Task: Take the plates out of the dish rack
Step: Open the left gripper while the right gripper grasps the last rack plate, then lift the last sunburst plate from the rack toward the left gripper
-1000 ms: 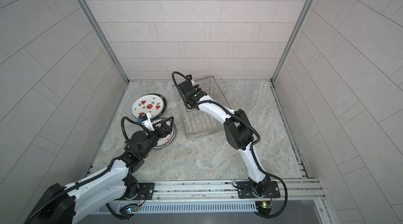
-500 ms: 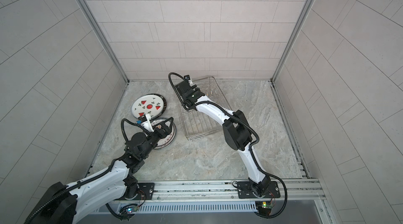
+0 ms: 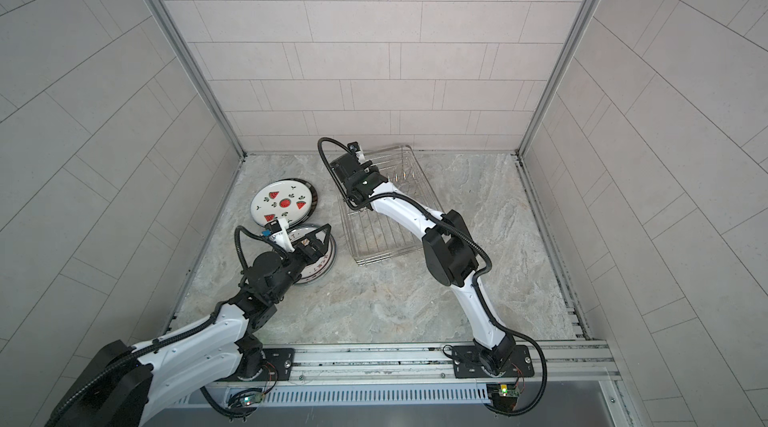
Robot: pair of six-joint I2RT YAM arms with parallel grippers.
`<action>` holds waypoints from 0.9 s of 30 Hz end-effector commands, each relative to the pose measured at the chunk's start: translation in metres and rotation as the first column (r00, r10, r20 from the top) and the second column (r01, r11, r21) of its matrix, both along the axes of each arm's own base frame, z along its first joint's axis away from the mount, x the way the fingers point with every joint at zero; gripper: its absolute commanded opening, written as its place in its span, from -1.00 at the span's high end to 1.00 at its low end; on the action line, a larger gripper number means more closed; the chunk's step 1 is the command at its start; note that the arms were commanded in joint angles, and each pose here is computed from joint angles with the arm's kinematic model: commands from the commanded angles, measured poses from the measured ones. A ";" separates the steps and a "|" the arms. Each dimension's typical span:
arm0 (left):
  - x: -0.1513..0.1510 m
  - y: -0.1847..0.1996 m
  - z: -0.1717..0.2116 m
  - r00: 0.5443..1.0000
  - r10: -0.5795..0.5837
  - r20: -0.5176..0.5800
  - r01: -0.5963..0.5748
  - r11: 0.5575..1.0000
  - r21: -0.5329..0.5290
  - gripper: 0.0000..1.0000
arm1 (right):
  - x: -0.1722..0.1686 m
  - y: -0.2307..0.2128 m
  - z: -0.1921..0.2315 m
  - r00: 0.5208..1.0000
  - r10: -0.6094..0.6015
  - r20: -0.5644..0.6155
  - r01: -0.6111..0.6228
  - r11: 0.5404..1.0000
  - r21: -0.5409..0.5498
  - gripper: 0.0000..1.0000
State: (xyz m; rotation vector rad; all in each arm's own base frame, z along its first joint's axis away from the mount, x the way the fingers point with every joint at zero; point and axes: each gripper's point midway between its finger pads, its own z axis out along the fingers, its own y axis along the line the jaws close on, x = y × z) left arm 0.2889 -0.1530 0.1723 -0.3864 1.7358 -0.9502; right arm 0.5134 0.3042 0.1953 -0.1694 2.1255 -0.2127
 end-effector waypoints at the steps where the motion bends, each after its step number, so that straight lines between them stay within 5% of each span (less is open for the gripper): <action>1: 0.001 0.003 0.000 1.000 0.021 0.010 -0.021 1.000 -0.015 -1.00 | -0.006 -0.011 0.035 0.997 -0.036 0.066 0.039 0.998 -0.050 0.86; 12: -0.002 0.007 0.007 0.999 0.031 0.045 -0.030 0.999 -0.029 -1.00 | -0.032 -0.015 0.091 0.986 0.003 0.169 0.001 1.000 -0.025 0.87; 27: -0.039 -0.029 0.055 0.919 -0.263 0.293 0.250 0.965 0.082 -1.00 | -0.098 -0.036 0.136 0.948 0.199 0.247 -0.255 0.941 0.220 0.87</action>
